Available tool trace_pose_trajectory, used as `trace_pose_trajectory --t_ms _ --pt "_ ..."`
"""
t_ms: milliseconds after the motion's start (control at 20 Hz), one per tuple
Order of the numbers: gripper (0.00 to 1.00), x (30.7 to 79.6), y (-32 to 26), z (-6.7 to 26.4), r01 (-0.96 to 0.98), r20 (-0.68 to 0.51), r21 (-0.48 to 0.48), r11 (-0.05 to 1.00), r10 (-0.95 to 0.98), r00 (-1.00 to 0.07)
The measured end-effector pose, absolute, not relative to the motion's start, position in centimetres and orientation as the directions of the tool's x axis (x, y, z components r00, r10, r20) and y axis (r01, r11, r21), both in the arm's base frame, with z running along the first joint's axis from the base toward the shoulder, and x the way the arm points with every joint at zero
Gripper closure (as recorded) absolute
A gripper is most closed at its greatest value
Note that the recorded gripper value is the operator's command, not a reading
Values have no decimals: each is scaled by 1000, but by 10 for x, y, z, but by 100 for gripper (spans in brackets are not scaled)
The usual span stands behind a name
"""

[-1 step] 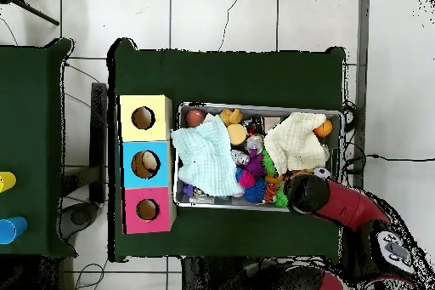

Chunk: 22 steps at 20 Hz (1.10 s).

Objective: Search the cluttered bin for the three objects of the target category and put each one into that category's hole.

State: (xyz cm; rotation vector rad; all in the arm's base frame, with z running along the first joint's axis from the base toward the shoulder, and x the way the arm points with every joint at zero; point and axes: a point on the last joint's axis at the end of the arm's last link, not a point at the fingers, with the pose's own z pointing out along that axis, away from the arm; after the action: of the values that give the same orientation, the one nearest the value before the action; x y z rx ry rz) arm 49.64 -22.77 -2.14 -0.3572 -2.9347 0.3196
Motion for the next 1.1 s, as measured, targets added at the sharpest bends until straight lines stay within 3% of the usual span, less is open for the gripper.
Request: trace_pose_trajectory --t_ms 550,750,1100 --pt "100 498 -230 -13 232 138 -284 930 280 -950" --pt "100 511 -224 11 234 104 -297 926 275 -956" --pt "100 544 -216 86 307 7 -276 911 321 -947"
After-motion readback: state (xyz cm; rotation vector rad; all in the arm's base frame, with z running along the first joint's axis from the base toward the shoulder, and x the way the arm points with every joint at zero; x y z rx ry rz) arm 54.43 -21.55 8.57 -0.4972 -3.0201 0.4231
